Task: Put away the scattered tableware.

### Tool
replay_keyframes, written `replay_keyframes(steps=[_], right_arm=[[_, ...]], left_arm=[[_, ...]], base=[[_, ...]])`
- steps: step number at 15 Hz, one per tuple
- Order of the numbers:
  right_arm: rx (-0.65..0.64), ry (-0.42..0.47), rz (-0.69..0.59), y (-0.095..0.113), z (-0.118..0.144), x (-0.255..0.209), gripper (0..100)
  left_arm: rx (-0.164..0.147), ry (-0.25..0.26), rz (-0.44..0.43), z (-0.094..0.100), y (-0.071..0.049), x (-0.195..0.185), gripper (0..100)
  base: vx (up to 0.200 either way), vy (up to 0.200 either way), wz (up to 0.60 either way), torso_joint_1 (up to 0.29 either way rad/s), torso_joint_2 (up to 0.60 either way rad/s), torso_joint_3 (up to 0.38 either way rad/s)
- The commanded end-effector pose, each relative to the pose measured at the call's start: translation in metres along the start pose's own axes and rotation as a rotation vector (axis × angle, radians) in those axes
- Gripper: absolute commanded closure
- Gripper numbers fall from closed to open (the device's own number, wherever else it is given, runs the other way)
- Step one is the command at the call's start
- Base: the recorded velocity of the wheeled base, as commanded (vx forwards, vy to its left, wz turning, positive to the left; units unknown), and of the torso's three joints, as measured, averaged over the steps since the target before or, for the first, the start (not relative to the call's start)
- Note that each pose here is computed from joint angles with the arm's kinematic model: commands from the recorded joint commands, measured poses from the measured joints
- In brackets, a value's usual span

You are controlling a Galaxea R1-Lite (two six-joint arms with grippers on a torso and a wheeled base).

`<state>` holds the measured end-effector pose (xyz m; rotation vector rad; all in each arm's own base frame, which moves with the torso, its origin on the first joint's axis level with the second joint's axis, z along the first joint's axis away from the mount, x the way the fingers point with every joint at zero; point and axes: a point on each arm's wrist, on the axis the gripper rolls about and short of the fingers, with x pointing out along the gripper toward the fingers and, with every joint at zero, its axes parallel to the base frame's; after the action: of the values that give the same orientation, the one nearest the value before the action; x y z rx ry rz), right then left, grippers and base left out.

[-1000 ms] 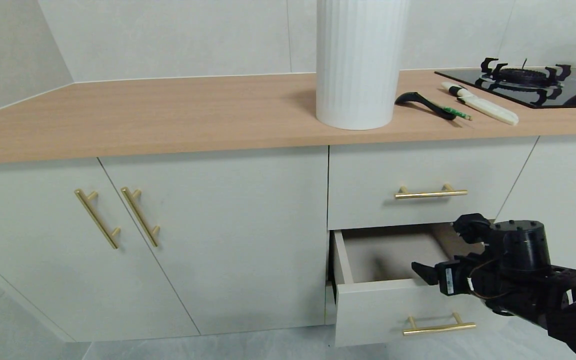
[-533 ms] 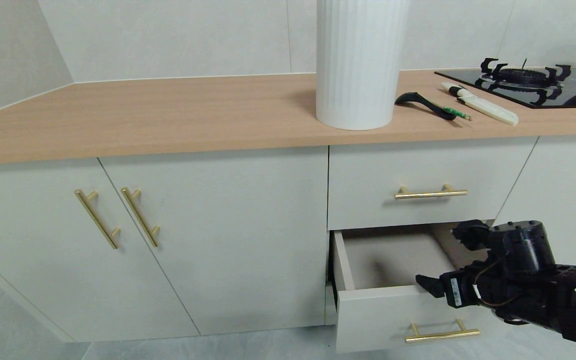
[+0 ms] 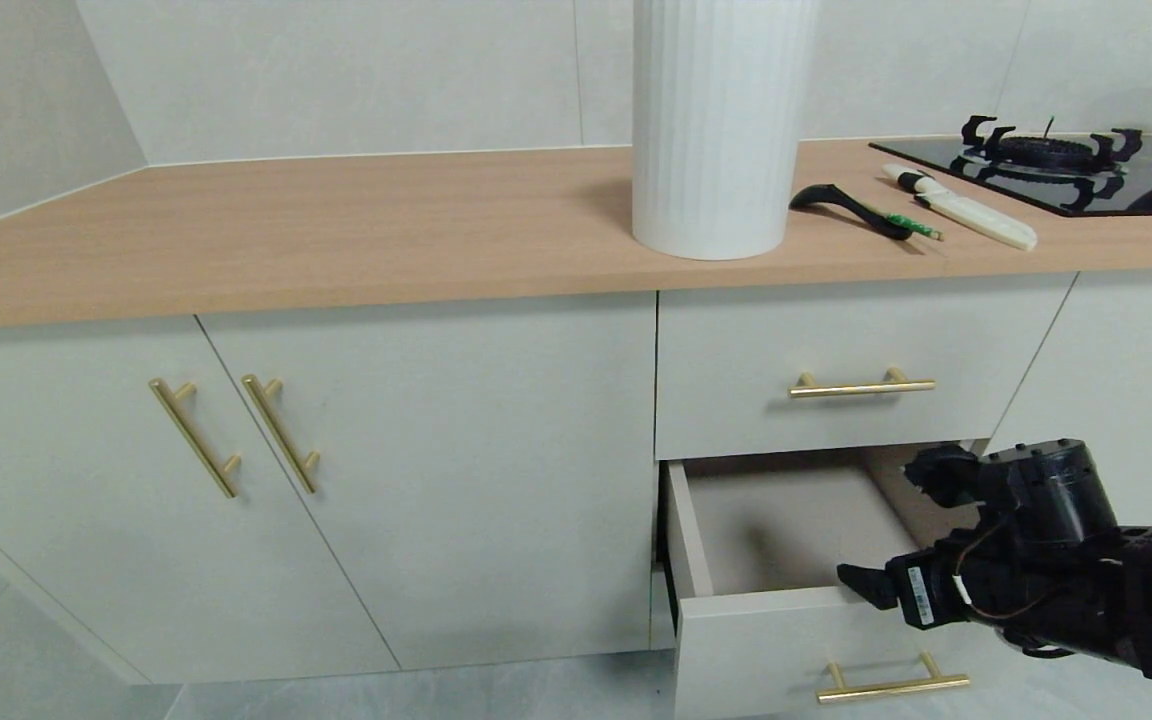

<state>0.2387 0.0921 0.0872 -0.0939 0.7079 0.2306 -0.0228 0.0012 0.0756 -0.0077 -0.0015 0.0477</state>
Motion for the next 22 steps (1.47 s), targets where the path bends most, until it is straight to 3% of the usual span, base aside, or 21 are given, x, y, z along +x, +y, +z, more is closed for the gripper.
replay_keyframes(steps=[1,11,17,22], right_arm=[[-0.024,0.005,0.004,0.001,0.001,-0.007,0],[-0.109,0.216,0.067,0.013,-0.005,-0.039,0],[-0.275,0.413,0.102,0.018,-0.025,-0.060,0],[-0.293,0.461,0.104,0.021,-0.025,-0.060,0]], left_arm=[[0.000,0.000,0.000,0.000,0.000,0.000,0],[-0.002,0.000,0.000,0.000,0.000,0.000,0],[0.000,0.000,0.000,0.000,0.000,0.000,0],[0.000,0.000,0.000,0.000,0.000,0.000,0]], base=[[0.000,0.000,0.00,0.000,0.00,0.000],[0.000,0.000,0.00,0.000,0.00,0.000],[0.000,0.000,0.00,0.000,0.00,0.000],[0.000,0.000,0.00,0.000,0.00,0.000]])
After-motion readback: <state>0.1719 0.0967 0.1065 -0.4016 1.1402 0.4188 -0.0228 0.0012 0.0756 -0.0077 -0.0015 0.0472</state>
